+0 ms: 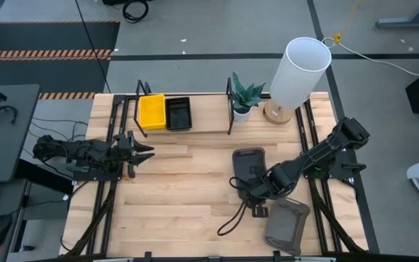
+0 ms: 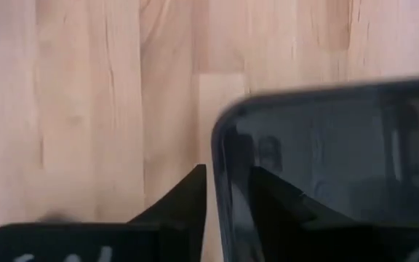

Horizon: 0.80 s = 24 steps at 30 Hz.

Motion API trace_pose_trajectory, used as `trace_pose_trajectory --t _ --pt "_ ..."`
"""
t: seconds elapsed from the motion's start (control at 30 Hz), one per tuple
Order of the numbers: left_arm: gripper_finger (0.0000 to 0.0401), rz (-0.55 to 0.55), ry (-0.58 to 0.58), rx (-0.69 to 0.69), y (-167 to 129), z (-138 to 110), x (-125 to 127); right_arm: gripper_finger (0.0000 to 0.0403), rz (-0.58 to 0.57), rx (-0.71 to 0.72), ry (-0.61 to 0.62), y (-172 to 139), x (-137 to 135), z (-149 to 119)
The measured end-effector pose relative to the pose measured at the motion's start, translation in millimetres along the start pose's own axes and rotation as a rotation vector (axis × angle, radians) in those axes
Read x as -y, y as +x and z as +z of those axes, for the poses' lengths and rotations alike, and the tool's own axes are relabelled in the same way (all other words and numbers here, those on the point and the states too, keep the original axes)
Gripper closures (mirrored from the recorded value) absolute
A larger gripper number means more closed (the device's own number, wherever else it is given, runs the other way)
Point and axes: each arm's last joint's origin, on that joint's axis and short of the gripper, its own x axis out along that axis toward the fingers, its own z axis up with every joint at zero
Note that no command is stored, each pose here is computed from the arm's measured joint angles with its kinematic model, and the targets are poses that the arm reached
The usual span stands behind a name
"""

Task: Stack baskets on shelf by color
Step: Stack the top right black transparent bin on the middle black transparent bin, then stack the bottom black transparent bin on the top black transparent bin

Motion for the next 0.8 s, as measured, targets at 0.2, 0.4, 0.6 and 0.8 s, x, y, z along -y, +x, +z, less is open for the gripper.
trace_pose_trajectory --t 0.2,0.4,0.6,0.8 --pt "0.0284 0.0 0.0 0.0 0.0 0.0 0.0 0.0278 -0.031 -0.12 0.155 -31.6 4.3 3.2" --pt "0.0284 0.0 0.0 0.0 0.0 0.0 0.0 0.0281 -0.131 -0.278 0.267 -40.9 -2.5 -20.3" --pt "0.0284 0.0 0.0 0.0 0.0 0.0 0.0 0.0281 -0.129 -0.343 0.376 -37.5 -6.0 -49.3" --pt "0.0284 0.0 0.0 0.0 0.0 0.0 0.0 0.0281 -0.082 -0.305 0.513 -36.7 0.9 -81.4"
